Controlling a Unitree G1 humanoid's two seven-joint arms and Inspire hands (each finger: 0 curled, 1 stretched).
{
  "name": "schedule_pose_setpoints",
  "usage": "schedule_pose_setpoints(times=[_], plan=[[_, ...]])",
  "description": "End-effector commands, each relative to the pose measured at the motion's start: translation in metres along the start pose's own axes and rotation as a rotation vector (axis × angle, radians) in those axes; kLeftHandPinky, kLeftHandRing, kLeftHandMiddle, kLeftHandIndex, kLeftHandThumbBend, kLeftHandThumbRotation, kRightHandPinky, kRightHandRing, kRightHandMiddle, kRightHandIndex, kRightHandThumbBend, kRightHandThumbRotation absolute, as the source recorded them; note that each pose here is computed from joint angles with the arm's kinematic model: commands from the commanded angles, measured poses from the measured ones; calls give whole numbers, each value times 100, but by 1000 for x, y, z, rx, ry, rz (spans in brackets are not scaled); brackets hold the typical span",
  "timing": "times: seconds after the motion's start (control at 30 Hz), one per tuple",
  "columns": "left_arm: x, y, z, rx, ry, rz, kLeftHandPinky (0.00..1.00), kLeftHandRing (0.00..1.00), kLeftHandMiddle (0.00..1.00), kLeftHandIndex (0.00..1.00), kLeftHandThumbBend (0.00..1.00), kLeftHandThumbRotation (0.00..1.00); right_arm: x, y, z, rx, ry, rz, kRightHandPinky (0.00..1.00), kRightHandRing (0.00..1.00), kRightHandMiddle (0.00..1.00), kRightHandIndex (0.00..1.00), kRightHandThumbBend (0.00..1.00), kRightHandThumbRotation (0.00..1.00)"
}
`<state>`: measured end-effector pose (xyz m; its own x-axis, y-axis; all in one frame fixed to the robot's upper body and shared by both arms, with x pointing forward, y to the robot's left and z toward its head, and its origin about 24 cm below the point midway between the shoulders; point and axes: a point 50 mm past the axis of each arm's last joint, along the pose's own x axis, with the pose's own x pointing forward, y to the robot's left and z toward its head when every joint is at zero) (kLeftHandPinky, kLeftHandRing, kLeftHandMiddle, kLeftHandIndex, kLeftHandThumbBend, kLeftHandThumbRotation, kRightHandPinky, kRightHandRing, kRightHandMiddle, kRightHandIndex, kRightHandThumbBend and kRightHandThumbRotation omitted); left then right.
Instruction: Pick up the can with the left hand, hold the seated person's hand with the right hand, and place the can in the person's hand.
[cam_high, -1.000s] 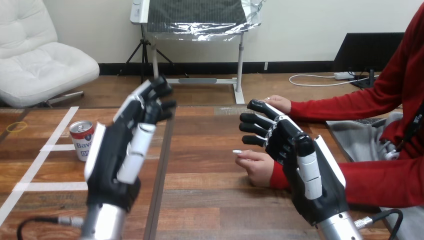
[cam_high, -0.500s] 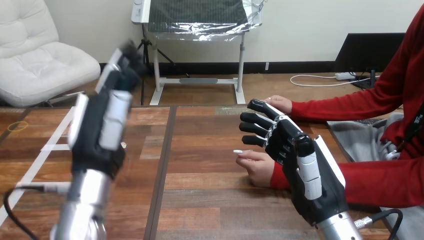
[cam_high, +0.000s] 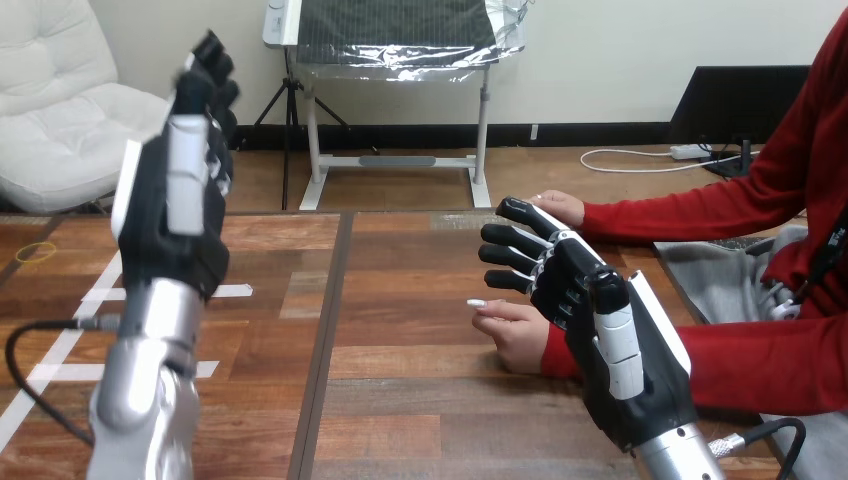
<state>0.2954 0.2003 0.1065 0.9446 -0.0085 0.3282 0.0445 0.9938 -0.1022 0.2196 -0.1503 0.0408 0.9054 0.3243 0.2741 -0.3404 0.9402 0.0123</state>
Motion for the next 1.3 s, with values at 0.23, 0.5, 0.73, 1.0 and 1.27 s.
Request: schedule_pose_setpoints(times=[0.23, 0.5, 0.73, 1.0, 1.27], plan=[[51, 12, 12, -37, -3, -12, 100, 100, 100, 98, 65, 99, 15, -3, 17, -14, -98, -7, 77, 81, 82, 86, 89, 100], [65, 21, 8, -53, 52, 2, 100, 100, 100, 100, 65, 100, 15, -3, 18, -19, -103, -2, 78, 81, 82, 86, 87, 100], [81, 34, 0, 15, 133, 39, 100, 100, 100, 100, 65, 100, 15, -4, 18, -16, -106, -5, 78, 81, 82, 86, 86, 100], [88, 43, -7, 92, 206, 90, 100, 100, 100, 100, 60, 100, 15, -5, 18, -20, -107, -10, 78, 81, 82, 86, 86, 100], [91, 51, -12, 149, 269, 128, 100, 100, 100, 100, 57, 100, 15, -5, 18, -14, -103, -4, 77, 81, 82, 86, 88, 100]])
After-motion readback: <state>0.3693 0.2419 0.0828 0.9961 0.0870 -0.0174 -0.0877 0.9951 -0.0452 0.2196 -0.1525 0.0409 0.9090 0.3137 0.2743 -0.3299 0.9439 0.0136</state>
